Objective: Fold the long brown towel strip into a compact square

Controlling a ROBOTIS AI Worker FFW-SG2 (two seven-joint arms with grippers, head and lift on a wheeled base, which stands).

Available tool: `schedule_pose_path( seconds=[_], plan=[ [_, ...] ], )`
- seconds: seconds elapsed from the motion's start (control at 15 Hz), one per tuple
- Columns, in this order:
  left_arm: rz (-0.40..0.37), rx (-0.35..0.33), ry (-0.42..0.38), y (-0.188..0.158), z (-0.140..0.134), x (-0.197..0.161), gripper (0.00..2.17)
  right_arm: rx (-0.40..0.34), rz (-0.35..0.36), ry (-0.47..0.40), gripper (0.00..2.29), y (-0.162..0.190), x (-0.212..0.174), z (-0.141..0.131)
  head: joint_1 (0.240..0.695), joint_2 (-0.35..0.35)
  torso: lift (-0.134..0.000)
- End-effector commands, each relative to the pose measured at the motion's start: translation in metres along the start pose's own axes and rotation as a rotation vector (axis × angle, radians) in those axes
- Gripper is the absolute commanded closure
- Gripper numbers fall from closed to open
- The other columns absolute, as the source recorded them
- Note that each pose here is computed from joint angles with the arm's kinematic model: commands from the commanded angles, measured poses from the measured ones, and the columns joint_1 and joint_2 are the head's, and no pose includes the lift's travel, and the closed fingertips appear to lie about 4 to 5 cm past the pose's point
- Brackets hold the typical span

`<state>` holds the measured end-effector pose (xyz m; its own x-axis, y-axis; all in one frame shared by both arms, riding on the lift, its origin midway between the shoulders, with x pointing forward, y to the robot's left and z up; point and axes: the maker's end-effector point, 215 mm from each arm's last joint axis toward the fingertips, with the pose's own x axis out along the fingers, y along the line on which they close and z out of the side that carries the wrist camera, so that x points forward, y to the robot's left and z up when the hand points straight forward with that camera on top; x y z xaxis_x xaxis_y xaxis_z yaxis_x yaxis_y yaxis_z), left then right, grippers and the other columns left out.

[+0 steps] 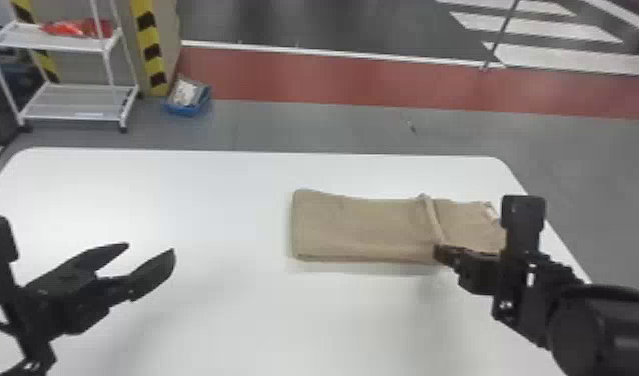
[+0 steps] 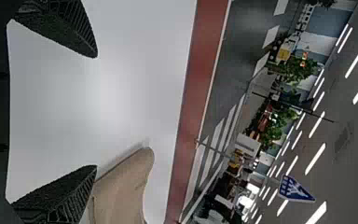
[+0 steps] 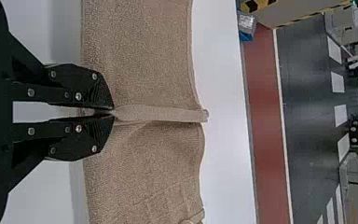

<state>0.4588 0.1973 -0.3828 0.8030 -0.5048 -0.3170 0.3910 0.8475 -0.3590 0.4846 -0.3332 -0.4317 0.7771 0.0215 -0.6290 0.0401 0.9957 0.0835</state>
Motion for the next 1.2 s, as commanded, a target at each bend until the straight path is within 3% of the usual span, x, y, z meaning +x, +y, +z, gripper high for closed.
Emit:
schedule_pose_path(
  seconds=[0.0,0.13,0.33,0.53,0.6,0.73,0.87,1.0,1.13],
  plan=[
    [-0.002,0.002,0.0,-0.001,0.0,0.0,0.02,0.012,0.011,-0.026,1.03,0.001,-0.001,0.011,0.695,-0.16,-0.124],
    [-0.002,0.005,0.0,-0.001,0.001,-0.001,0.02,0.026,0.029,-0.058,1.03,0.005,-0.003,0.03,0.695,-0.16,-0.124],
    [0.002,0.004,0.021,0.001,-0.003,-0.003,0.02,0.063,0.063,-0.147,1.03,0.007,-0.008,0.08,0.695,-0.155,-0.124],
    [0.009,0.006,0.023,0.005,-0.003,-0.005,0.02,0.127,0.036,-0.209,1.03,-0.029,-0.023,0.106,0.695,-0.153,-0.124],
    [0.012,0.006,0.025,0.007,-0.004,-0.006,0.02,0.148,0.013,-0.217,1.03,-0.052,-0.029,0.105,0.695,-0.157,-0.124],
    [0.014,0.002,0.027,0.01,-0.006,-0.008,0.02,0.172,-0.05,-0.192,1.03,-0.096,-0.027,0.078,0.695,-0.2,-0.124],
    [0.012,0.002,0.03,0.009,-0.007,-0.004,0.02,0.199,-0.067,-0.149,1.03,-0.113,-0.017,0.047,0.695,-0.235,-0.124],
    [0.001,0.008,0.027,0.002,-0.006,0.001,0.02,0.208,-0.045,-0.04,0.39,-0.105,-0.005,0.009,0.695,-0.267,-0.124],
    [0.003,0.016,0.024,0.002,-0.003,0.003,0.02,0.217,-0.032,-0.053,0.1,-0.103,-0.005,0.007,0.695,-0.275,-0.124]
  ],
)
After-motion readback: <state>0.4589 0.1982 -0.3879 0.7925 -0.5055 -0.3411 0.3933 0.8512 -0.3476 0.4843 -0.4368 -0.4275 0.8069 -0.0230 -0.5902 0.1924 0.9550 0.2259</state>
